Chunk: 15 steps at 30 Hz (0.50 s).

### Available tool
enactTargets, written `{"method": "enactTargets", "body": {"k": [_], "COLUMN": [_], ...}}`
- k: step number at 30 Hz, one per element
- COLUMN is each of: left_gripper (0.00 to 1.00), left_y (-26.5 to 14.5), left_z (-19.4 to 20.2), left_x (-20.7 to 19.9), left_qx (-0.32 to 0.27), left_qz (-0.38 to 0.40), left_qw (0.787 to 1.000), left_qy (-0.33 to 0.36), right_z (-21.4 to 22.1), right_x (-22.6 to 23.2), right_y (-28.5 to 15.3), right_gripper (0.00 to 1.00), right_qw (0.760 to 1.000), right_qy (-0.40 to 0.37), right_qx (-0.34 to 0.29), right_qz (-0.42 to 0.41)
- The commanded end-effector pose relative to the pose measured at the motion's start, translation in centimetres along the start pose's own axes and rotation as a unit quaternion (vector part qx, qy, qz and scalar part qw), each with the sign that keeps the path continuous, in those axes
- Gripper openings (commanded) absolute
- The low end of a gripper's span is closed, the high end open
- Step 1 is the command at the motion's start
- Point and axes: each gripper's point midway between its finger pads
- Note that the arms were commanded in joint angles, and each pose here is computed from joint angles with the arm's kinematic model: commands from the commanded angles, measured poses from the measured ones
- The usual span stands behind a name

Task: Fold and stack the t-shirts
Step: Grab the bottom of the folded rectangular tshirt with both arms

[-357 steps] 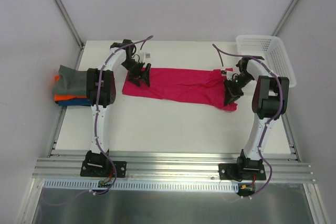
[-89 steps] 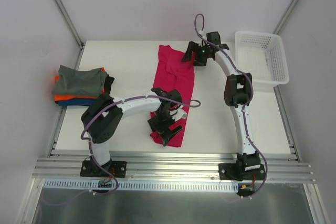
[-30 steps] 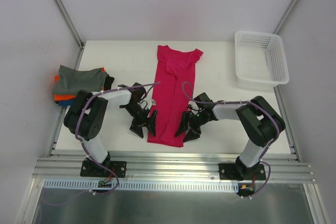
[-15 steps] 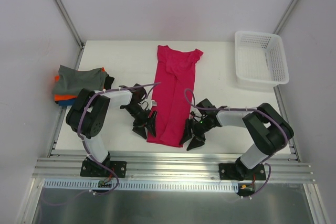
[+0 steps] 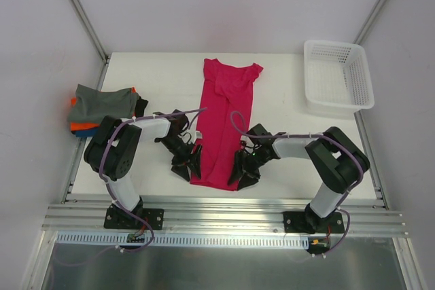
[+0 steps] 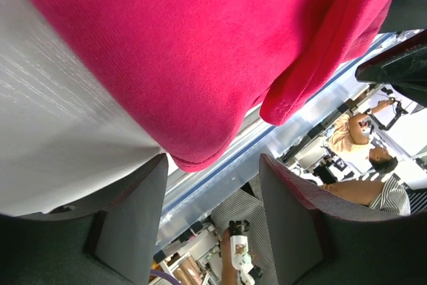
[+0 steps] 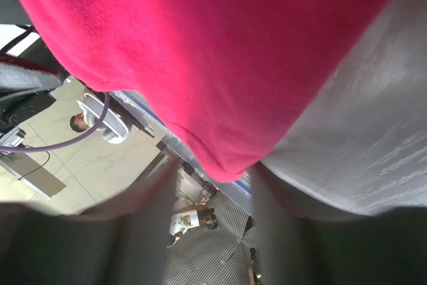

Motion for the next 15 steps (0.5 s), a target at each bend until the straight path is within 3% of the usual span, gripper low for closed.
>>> {"method": "enactTargets", "body": {"k": [1,3,4,7,8,9,15], "left_gripper": [0.54,0.5,0.45,0.31,0.12,0.0,0.0], "left_y": [-0.7,-0.7,-0.6,-0.6,-0.6,-0.6,-1.3], "left_z": [0.5,0.6,0.6,0.7,0.8,0.7,0.8], "left_x": [-0.9,-0.8,-0.8,-1.1,-1.1,-1.1,-2.0], "left_qx": [-0.006,-0.004,-0.002,0.001,0.002,0.0,-0.011], "left_qz": [0.021,0.022,0.024,0.031,0.032,0.031,0.046], "left_qw": [1.0,1.0,1.0,1.0,0.999,1.0,0.999], "left_qy": [0.001,0.001,0.0,-0.001,-0.002,0.0,0.019], "right_z": [0.3,0.6,0.7,0.9,0.9,1.0,1.6], "right_x": [-0.3,-0.3,-0.4,-0.5,-0.5,-0.2,0.3], "right_y": [0.3,0.2,0.1,-0.3,-0.5,-0.8,-2.8], "right_gripper": [0.45,0.35,0.21,0.01,0.01,0.01,0.0], "right_qw": [1.0,1.0,1.0,1.0,0.999,0.999,0.996], "right_qy": [0.001,-0.002,0.0,-0.008,-0.013,-0.028,-0.075], "right_qx": [0.005,0.004,0.004,0.0,-0.001,-0.005,-0.02], "right_qz": [0.013,0.014,0.017,0.027,0.029,0.026,0.032]}}
Point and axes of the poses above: each gripper's point midway between its finger pads, its own y axis out along the fingers, its own x axis along the line the jaws close on, z = x × y, and after that the axes turned 8 degrees about -y, right-handed
